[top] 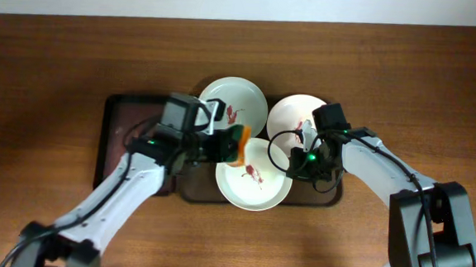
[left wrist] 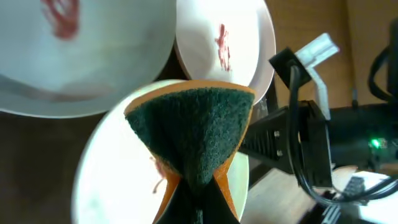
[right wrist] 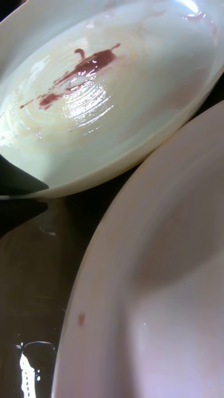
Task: Clean dirty plates on tray and stack at the side
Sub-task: 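Carry the sponge with the left gripper onto the front plate, then scrub the front plate with the sponge while the right gripper holds it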
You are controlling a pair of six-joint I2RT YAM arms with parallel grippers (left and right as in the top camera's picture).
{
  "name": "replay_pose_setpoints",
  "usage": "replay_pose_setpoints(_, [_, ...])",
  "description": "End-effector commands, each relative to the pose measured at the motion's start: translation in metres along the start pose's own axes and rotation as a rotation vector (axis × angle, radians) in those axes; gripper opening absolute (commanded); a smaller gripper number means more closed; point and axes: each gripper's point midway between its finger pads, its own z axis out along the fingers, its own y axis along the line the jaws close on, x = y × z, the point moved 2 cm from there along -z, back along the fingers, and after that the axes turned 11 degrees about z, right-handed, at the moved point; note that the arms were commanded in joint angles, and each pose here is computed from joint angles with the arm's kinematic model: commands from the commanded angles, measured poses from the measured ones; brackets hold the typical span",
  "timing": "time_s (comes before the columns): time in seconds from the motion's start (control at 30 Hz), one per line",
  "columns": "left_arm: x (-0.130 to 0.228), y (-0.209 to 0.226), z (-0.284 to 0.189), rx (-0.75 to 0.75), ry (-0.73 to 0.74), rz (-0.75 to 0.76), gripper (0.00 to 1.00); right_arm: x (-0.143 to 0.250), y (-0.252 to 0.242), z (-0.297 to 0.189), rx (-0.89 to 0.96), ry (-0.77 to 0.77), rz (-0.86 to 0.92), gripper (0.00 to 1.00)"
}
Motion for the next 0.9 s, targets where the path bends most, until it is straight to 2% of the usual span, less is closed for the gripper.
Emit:
replay_pose_setpoints(0.0, [0.014, -0.012, 0.031, 0.033, 0.077, -0.147, 0.00, -0.001, 0.002, 0.001, -0.001, 0.003, 0.004, 0.04])
replay_pose_setpoints(0.2, [0.037, -0.041, 0.079, 0.134, 0.166, -0.228, 0.00, -0.001, 0.002, 0.001, -0.001, 0.003, 0.004, 0.04])
replay_pose_setpoints(0.4, [0.065, -0.040, 0.102, 0.109, 0.252, -0.257, 0.00, -0.001, 0.002, 0.001, 0.000, 0.003, 0.004, 0.04])
replay_pose_setpoints(0.47, [0.067, -0.026, 0.104, 0.032, 0.241, -0.235, 0.00, -0.001, 0.002, 0.001, 0.000, 0.004, 0.004, 0.04])
replay_pose_setpoints(0.53, [0.071, 0.002, 0.100, -0.107, 0.229, -0.198, 0.00, 0.000, 0.002, 0.001, 0.002, 0.007, 0.006, 0.04])
replay_pose_setpoints(0.7, [0.065, 0.029, 0.077, -0.232, 0.223, -0.127, 0.00, 0.000, 0.002, 0.001, 0.002, 0.007, 0.006, 0.04])
replay_pose_setpoints(0.87, [0.038, 0.031, 0.049, -0.326, 0.113, 0.005, 0.00, 0.000, 0.002, 0.001, 0.002, 0.007, 0.006, 0.04])
